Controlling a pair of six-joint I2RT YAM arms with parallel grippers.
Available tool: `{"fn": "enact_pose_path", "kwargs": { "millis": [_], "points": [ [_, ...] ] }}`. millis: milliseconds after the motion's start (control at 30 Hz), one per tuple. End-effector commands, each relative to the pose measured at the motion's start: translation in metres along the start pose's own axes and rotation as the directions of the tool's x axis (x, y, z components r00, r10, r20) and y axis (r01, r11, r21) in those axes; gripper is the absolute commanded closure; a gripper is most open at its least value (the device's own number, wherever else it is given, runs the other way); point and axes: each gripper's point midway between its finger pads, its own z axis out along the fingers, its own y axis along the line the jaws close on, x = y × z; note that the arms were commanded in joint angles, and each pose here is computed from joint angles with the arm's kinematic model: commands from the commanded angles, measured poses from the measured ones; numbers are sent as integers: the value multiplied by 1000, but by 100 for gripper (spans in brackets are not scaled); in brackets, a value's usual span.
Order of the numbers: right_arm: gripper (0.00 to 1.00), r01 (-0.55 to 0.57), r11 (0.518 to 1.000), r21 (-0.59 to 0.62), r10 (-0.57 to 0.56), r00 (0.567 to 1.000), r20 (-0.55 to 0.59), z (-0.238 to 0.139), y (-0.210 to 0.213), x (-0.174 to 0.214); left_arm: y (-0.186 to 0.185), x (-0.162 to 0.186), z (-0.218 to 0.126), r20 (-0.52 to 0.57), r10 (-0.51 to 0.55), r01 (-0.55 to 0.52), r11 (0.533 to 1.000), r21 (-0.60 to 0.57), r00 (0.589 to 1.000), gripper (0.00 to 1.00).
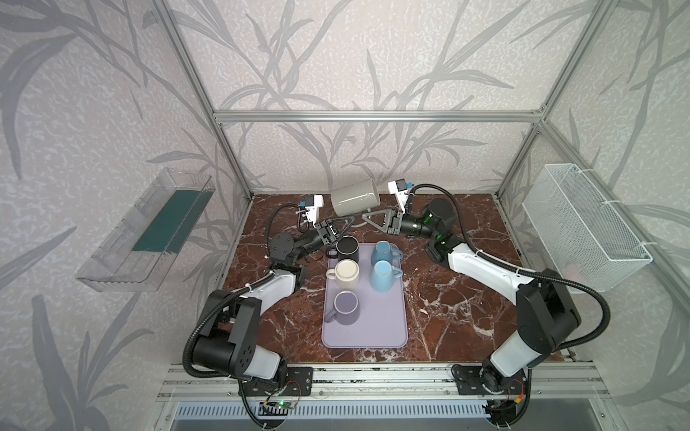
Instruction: Turn the mug right side up
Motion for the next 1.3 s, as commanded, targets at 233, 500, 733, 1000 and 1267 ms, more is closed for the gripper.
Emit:
{"fn": "enact_pose_path", "kwargs": {
  "millis": [233,500,733,1000,1267],
  "points": [
    [100,87,990,-112,-81,995,61,0,27,-20,-51,-6,2,-15,126,-124,986,112,992,79],
    [100,69,990,-121,-65,997,37,2,24,-15,-55,-7,1,-12,131,-129,985,118,991,88],
    [100,69,991,-116,-67,998,18,5,24,-13,-53,-10,1,-3,113,-112,987,113,994,100],
    [73,81,994,-79,-80,997,13,5,23,-11,-59,-16,2,24,98,-100,988,121,995,100],
    [58,69,996,-60,-68,997,21,6,17,-11,-54,-19,2,42,73,-77,991,110,996,100]
  ]
}}
